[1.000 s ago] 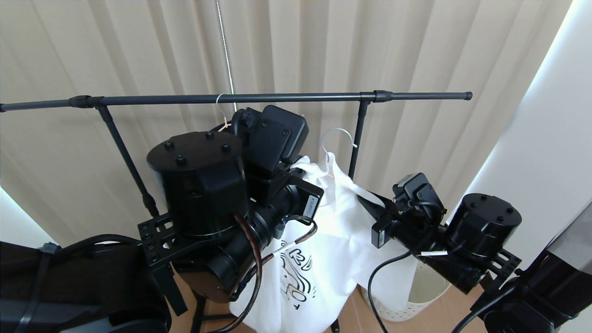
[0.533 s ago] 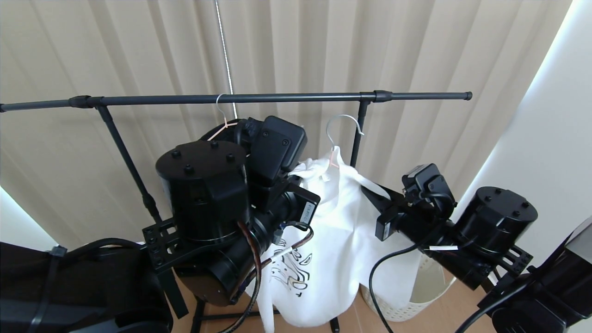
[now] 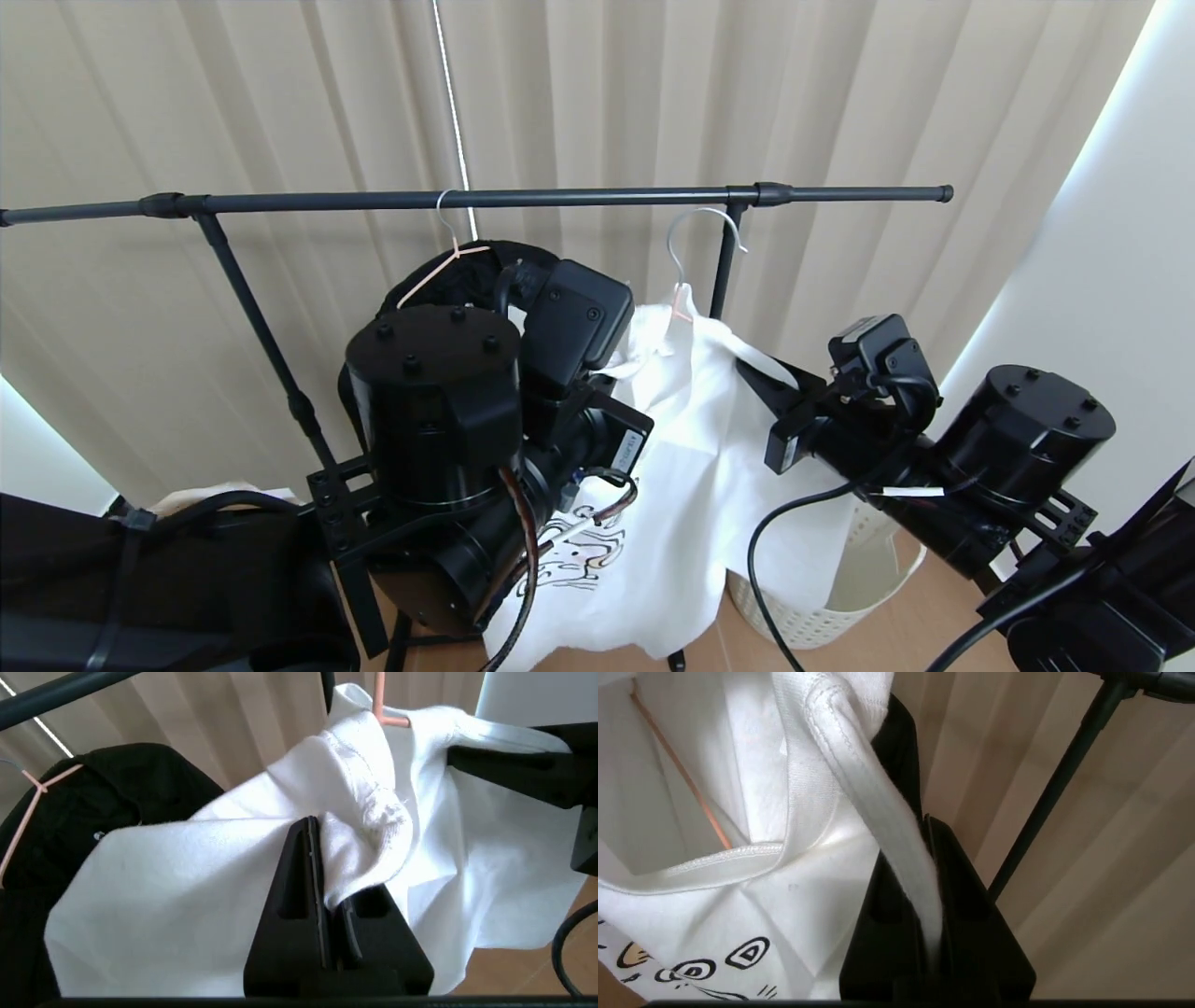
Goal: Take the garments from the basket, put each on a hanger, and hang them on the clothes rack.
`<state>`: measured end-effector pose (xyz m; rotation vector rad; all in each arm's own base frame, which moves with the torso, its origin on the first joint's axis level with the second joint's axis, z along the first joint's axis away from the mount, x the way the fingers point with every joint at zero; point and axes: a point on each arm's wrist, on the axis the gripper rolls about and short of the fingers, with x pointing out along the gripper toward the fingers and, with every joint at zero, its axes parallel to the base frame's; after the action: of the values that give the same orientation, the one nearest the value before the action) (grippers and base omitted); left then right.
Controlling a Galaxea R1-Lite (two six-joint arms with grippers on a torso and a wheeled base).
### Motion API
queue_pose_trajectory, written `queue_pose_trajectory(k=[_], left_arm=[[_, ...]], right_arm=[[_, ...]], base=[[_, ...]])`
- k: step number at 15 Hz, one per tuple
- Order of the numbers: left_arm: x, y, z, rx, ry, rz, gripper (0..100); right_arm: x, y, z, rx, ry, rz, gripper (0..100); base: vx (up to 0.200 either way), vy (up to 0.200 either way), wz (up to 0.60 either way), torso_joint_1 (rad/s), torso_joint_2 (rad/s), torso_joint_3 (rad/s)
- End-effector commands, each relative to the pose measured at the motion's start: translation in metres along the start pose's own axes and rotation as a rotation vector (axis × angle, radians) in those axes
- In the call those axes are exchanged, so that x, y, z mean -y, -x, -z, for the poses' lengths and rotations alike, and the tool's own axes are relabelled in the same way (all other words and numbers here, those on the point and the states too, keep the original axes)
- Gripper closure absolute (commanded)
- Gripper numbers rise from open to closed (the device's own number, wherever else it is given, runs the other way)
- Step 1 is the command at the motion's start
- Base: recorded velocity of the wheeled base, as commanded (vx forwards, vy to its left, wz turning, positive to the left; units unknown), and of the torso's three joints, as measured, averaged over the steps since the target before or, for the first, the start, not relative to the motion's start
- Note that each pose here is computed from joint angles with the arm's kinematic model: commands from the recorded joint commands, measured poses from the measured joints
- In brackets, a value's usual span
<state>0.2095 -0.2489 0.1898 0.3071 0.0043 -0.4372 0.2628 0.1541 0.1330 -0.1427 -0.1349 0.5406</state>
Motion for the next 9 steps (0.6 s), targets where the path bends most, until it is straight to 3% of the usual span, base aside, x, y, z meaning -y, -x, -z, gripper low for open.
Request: queue_pose_trajectory(k=[1, 2, 3, 7, 9], left_arm=[[0.007, -0.001, 0.008, -0.025, -0.014, 0.017, 100], [0.011, -0.002, 0.011, -0.033, -0.02, 0.026, 100], [0.012, -0.001, 0.011, -0.032, -0.02, 0.029, 0], [0.011, 0.001, 0.008, -0.018, -0.012, 0.028, 0], [-0.002, 0.017, -0.005, 0.024, 0.012, 0.014, 0]], right_arm=[[0.001, 0.002, -0.006, 0.019, -0.001, 0.002, 100], [0.001, 0.003, -0.007, 0.022, -0.001, 0.003, 100], [0.002, 0.003, -0.008, 0.027, -0.001, 0.006, 100], [0.001, 0.003, -0.008, 0.026, -0.001, 0.002, 100], [0.007, 0.003, -0.006, 0.021, -0.011, 0.017, 100]], base=[[0.0, 0.0, 0.0, 0.0, 0.0, 0.0], [0.0, 0.0, 0.0, 0.0, 0.0, 0.0], [0.0, 0.0, 0.0, 0.0, 0.0, 0.0], [0.0, 0.0, 0.0, 0.0, 0.0, 0.0], [0.0, 0.0, 0.0, 0.0, 0.0, 0.0]])
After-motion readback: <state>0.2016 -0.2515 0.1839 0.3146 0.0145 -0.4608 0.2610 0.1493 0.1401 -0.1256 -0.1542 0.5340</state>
